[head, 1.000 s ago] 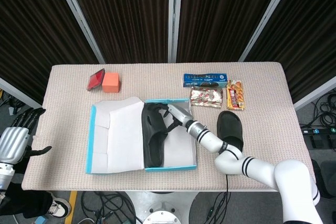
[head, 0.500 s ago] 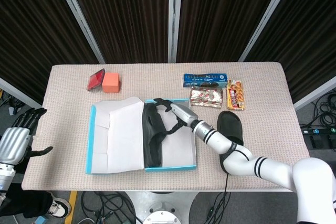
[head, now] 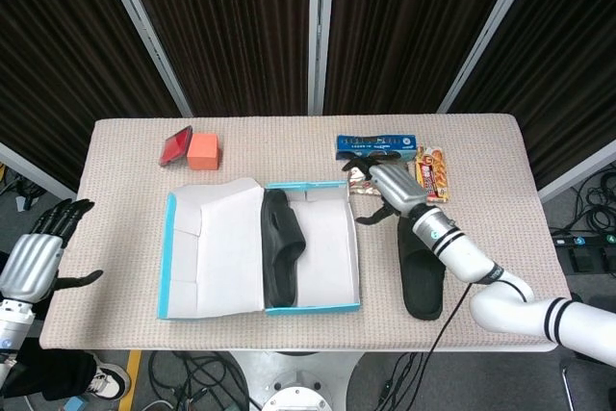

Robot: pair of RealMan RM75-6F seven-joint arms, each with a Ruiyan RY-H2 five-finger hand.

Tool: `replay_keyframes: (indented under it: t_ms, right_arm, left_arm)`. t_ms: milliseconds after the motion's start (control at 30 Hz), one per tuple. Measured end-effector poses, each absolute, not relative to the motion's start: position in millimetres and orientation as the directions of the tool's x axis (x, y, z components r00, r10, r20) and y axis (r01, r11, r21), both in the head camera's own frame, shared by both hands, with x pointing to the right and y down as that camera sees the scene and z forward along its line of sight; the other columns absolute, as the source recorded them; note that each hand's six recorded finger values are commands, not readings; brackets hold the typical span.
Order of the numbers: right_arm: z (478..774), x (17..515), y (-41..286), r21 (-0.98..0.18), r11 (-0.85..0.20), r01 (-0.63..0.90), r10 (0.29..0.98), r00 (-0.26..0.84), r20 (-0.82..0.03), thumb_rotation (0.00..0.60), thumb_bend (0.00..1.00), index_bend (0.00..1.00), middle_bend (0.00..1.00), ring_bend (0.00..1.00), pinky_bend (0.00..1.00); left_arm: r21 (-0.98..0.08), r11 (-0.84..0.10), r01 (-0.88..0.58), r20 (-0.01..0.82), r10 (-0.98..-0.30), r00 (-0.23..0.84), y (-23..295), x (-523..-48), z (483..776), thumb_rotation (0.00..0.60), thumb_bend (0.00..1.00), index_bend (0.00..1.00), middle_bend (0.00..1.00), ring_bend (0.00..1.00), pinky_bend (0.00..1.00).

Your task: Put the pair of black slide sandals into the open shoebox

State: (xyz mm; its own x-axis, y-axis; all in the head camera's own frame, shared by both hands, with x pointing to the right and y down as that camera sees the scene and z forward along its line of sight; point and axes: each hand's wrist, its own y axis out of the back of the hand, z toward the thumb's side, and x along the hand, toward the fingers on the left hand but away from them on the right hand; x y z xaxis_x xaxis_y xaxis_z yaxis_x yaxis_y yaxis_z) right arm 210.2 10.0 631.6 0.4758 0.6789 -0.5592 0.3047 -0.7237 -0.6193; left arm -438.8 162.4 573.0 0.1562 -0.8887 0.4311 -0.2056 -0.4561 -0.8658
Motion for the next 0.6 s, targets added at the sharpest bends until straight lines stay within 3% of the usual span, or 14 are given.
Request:
replay_keyframes:
  t_ms: [167,300,600]
  right_arm:
    - [627,259,16,-0.665,-0.724,0.186,0.686,0.295,-0.665,0.6,0.0,0.08,0.2,0.16,0.34]
    - [628,299,35,-0.621,-0.782,0.049,0.621,0.147,-0.77,0.6,0.0,0.08,0.19,0.15,0.34]
    - [634,320,54,-0.512,-0.853,-0.098,0.512,0.026,-0.858,0.6,0.0,0.08,0.17,0.11,0.33]
  left_arm:
    - [-0.847,-0.491,-0.203,0.464,-0.87,0.167,166,-436,578,0.6,0.0,0.08,0.08,0.0,0.11]
    - [-0.843,-0.499,-0.199,0.472,-0.865,0.169,167,-435,580,0.6,0.0,0.08,0.08,0.0,0.11]
    - [-0.827,-0.52,-0.211,0.493,-0.853,0.171,168,-434,584,0.6,0.0,0.08,0.09,0.0,0.11]
